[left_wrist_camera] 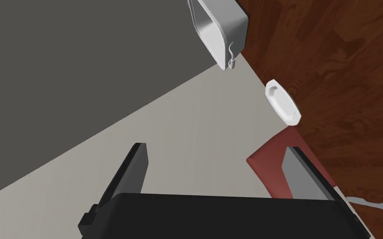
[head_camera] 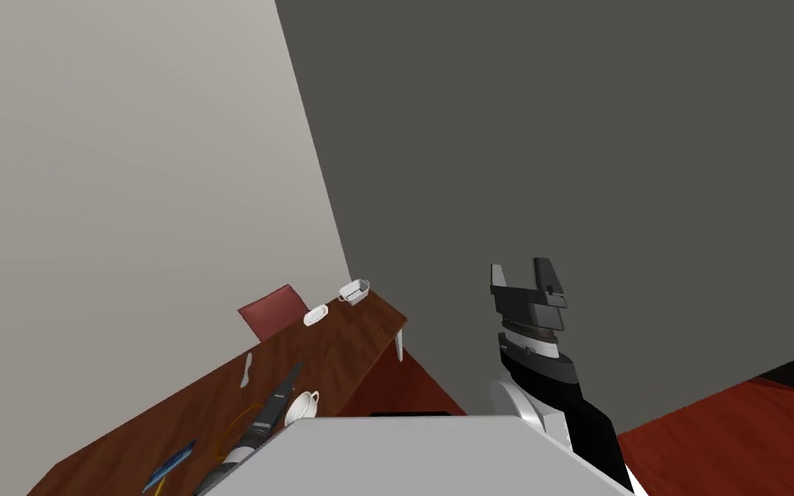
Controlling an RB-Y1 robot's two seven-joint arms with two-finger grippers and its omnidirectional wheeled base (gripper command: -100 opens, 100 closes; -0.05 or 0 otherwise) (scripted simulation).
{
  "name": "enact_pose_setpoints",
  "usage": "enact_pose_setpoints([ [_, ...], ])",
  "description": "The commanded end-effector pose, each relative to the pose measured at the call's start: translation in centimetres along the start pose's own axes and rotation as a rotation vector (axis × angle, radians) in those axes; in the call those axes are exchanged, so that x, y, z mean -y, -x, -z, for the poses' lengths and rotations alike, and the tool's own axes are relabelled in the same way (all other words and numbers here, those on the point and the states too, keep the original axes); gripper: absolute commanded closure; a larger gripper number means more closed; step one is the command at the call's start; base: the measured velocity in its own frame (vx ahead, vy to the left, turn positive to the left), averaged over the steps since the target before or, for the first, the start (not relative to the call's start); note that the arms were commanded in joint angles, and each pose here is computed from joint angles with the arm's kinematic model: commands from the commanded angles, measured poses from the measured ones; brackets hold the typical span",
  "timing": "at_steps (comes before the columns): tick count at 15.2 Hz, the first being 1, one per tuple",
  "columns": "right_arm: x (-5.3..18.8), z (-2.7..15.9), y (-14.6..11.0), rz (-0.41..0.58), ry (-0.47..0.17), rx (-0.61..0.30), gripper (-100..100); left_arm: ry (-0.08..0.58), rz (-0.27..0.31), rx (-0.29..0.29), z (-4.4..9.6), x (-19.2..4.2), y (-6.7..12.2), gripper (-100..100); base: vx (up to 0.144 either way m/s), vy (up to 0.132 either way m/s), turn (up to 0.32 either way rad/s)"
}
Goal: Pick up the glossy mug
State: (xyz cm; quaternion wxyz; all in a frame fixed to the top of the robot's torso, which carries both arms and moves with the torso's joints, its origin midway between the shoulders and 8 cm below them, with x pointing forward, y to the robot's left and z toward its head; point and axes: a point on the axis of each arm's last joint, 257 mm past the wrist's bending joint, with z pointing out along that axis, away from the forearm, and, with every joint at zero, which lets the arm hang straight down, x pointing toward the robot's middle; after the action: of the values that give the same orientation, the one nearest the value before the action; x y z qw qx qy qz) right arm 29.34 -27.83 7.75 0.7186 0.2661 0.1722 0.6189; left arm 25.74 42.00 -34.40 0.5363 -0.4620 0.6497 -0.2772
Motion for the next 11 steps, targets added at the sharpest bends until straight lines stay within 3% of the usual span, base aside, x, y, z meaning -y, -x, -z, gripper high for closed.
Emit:
enact_pose_setpoints([
  [1,0.0,0.0,0.0,0.000,0.000,0.000,0,0.079,0.003,-0.015,1.2,-3.4,-0.3,-100,-0.003,0.011,-0.277],
  [4,0.0,0.0,0.0,0.000,0.000,0.000,0,0.172,0.007,-0.030,3.0,-7.3,-0.7,-100,-0.001,0.021,-0.339],
  [5,0.0,0.0,0.0,0.000,0.000,0.000,0,0.229,0.010,-0.043,4.3,-9.5,-0.9,-100,0.005,0.029,-0.290],
  [7,0.0,0.0,0.0,0.000,0.000,0.000,0,0.249,0.011,-0.044,4.8,-10.4,-1.0,-100,0.005,0.028,-0.264],
  [8,0.0,0.0,0.0,0.000,0.000,0.000,0,0.313,0.015,-0.057,6.4,-12.8,-1.3,-100,0.007,0.021,-0.324],
  [10,0.0,0.0,0.0,0.000,0.000,0.000,0,0.326,0.016,-0.057,6.7,-13.3,-1.3,-100,0.009,0.025,-0.208],
  [11,0.0,0.0,0.0,0.000,0.000,0.000,0,0.382,0.020,-0.070,8.3,-15.3,-1.6,-100,0.012,0.015,-0.288],
])
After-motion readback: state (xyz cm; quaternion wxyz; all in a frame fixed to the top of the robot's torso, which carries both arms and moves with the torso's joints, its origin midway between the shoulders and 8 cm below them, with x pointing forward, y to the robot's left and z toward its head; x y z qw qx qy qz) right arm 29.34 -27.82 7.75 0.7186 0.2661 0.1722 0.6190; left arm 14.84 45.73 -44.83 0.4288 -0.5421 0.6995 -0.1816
